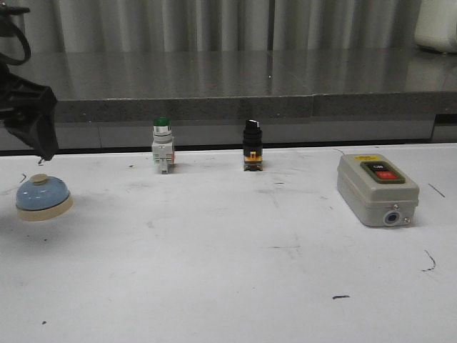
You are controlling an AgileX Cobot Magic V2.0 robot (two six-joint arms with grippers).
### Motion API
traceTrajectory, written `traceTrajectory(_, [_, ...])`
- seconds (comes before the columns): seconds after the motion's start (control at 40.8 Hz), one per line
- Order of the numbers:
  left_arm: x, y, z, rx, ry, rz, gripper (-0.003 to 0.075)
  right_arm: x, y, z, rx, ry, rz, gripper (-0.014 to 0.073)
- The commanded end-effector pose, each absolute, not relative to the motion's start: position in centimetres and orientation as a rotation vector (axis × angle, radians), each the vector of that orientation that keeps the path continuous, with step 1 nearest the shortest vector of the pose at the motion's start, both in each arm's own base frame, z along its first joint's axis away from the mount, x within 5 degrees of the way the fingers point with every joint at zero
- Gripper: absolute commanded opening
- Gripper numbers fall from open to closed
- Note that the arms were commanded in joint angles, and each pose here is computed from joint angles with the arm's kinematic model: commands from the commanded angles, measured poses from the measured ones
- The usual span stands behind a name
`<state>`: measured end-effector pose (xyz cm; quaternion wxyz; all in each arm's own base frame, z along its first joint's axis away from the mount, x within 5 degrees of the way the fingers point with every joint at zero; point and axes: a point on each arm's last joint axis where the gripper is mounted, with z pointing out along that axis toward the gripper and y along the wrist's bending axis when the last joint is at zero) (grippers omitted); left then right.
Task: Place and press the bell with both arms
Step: 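Lower the left gripper onto the blue bell and grasp it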
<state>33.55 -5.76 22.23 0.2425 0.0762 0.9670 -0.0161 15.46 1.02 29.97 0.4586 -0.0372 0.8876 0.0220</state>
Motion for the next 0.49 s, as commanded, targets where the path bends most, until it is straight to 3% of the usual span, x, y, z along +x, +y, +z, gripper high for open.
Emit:
traceTrajectory(0.0, [35.3, -5.8, 23.5, 0.189, 2.559, -0.051, 0.0628, 15.9, 0.9, 31.6, -0.092, 2.091, 0.038, 0.0632])
traceTrajectory(0.466, [38.2, -6.5, 18.3, 0.145, 2.653, -0.093, 0.0628, 15.9, 0.9, 31.6, -0.092, 2.090, 0.038, 0.0632])
